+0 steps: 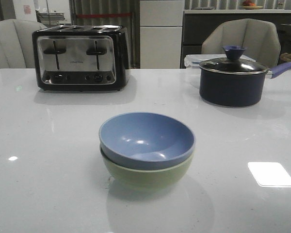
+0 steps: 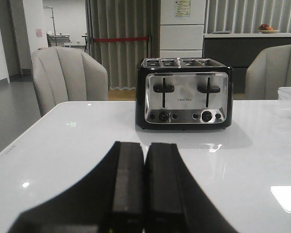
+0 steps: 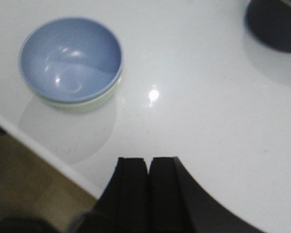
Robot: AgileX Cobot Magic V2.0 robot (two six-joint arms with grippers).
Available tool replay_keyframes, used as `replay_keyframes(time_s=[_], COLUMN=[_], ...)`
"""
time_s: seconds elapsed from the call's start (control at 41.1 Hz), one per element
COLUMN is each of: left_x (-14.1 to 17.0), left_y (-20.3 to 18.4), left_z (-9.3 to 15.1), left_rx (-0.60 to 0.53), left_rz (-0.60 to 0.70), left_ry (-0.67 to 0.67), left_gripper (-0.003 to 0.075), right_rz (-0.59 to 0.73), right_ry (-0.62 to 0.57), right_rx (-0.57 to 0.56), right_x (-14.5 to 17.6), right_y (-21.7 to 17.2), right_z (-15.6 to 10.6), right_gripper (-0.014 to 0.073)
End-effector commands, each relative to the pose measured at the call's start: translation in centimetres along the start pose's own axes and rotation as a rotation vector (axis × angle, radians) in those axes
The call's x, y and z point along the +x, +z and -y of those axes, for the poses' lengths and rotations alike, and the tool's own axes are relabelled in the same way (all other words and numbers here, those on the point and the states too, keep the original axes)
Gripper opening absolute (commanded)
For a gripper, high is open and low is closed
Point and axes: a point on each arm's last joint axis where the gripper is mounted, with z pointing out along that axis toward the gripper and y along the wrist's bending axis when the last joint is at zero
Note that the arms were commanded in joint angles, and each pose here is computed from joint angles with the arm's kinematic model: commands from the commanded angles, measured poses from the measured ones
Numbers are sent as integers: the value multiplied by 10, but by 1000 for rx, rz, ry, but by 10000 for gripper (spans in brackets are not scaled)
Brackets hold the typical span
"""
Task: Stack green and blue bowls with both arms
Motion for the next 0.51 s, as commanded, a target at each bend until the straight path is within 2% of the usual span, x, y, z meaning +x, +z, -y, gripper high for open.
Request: replay_keyframes(time_s=[0.0,0.122,0.243,0.486], left_x=[-8,-8,-8,-8], left_y=[-2,-2,-2,-2], left_z=[0,0,0,0], left_rx=[-2,-2,-2,-2], left_rz=[103,103,103,103], left_ry=[-20,-20,-20,-20], left_gripper=[93,93,93,93], right_rz=[228,375,448,482], right_ry=[26,56,79,89], right_rx=[124,250,357,405], right_x=[-2,20,49,92], right_y=[-13,-21,-22,-6], right_z=[10,16,18,16], right_gripper=[27,27,27,27])
